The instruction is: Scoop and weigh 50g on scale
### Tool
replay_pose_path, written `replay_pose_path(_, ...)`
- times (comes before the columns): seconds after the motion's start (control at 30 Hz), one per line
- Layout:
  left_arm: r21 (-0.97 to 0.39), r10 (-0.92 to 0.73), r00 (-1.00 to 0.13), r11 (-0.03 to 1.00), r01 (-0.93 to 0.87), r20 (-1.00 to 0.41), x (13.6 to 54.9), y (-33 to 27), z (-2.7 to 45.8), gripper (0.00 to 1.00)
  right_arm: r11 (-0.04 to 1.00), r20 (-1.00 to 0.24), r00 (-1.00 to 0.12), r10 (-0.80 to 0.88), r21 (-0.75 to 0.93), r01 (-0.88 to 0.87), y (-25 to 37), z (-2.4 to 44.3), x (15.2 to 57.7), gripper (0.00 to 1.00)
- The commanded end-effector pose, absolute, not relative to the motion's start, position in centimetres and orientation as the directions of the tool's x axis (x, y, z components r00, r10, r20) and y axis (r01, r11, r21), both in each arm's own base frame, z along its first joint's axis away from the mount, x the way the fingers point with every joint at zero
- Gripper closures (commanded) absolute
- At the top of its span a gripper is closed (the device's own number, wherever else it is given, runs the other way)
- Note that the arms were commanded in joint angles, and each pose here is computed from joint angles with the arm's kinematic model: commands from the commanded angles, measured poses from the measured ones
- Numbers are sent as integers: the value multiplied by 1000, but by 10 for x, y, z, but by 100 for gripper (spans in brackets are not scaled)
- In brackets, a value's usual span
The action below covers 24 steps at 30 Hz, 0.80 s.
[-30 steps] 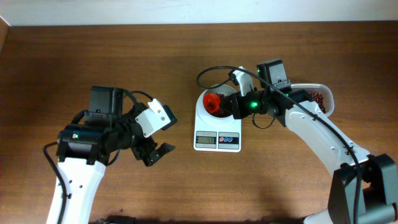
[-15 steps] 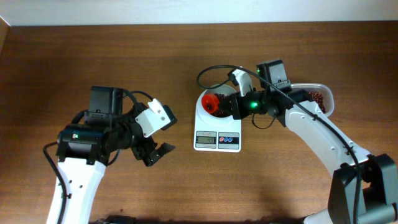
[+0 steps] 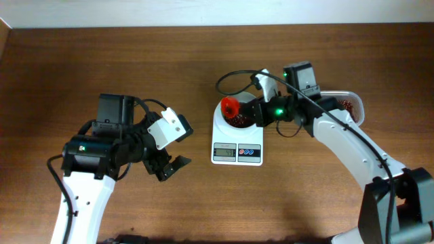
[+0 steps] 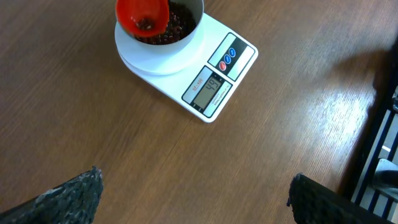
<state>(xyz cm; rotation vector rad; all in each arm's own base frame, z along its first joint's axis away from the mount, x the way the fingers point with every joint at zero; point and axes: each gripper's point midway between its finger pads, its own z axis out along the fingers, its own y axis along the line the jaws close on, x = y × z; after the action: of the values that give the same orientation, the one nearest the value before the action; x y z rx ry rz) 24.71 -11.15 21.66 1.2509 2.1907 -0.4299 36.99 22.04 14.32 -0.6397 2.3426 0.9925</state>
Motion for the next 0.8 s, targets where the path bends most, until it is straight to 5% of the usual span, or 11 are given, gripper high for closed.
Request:
replay_pose_path(0.0, 15, 668, -392, 517, 856, -632, 251, -111, 223, 1, 641, -637, -737, -224, 474, -604, 204, 146, 378, 96)
replay_pose_path(0.47, 15, 668, -392, 517, 856, -633, 251, -111, 223, 1, 751, -693, -659, -291, 261, -606, 177, 174, 375, 96)
replay_pose_path(0.77, 16, 668, -392, 517, 856, -632, 251, -111, 223, 1, 714, -697, -612, -373, 205, -670, 189, 174, 364, 96)
